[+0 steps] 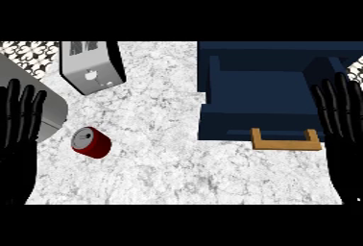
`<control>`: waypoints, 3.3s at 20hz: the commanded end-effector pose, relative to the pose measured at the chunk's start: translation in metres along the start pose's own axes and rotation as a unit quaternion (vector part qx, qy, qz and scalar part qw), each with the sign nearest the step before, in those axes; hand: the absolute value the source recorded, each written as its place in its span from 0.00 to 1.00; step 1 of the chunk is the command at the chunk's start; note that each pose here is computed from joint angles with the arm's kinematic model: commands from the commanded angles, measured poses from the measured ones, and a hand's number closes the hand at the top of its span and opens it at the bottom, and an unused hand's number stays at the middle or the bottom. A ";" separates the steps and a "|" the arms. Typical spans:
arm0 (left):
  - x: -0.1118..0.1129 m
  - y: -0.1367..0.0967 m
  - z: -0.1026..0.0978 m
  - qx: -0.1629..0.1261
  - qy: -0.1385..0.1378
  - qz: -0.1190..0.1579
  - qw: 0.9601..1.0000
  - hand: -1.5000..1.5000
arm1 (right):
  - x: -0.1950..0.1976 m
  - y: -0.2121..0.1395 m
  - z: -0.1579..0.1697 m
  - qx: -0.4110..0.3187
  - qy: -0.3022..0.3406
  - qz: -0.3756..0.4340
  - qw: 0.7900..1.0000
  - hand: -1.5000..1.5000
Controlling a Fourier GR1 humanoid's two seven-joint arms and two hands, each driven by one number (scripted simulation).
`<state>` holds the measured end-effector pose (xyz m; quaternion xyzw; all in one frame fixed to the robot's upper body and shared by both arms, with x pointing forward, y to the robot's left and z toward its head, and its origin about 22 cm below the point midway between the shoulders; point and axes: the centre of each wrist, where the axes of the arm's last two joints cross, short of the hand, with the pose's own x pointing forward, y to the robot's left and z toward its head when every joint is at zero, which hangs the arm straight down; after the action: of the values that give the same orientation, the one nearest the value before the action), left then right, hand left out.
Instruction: Pick up the can, place it into the drawer and close the drawer
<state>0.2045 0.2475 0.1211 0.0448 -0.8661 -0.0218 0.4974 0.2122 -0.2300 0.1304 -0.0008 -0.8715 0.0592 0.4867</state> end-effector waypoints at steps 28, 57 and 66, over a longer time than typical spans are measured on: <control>-0.010 0.008 0.013 0.320 0.234 -0.054 0.916 0.00 | -0.013 -0.043 0.019 -0.110 0.159 0.010 0.981 0.00; -0.157 -0.024 0.096 0.377 0.293 -0.089 0.874 0.00 | 0.011 -0.064 0.047 -0.118 0.146 0.023 0.982 0.00; -0.194 0.001 0.090 0.378 0.305 -0.060 0.872 0.00 | 0.028 -0.067 0.053 -0.116 0.149 0.033 0.981 0.00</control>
<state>0.2123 0.2609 -0.0887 0.2944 -0.6097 0.2810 0.6801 0.1604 -0.2945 0.1247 -0.0886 -0.7922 -0.0306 0.6030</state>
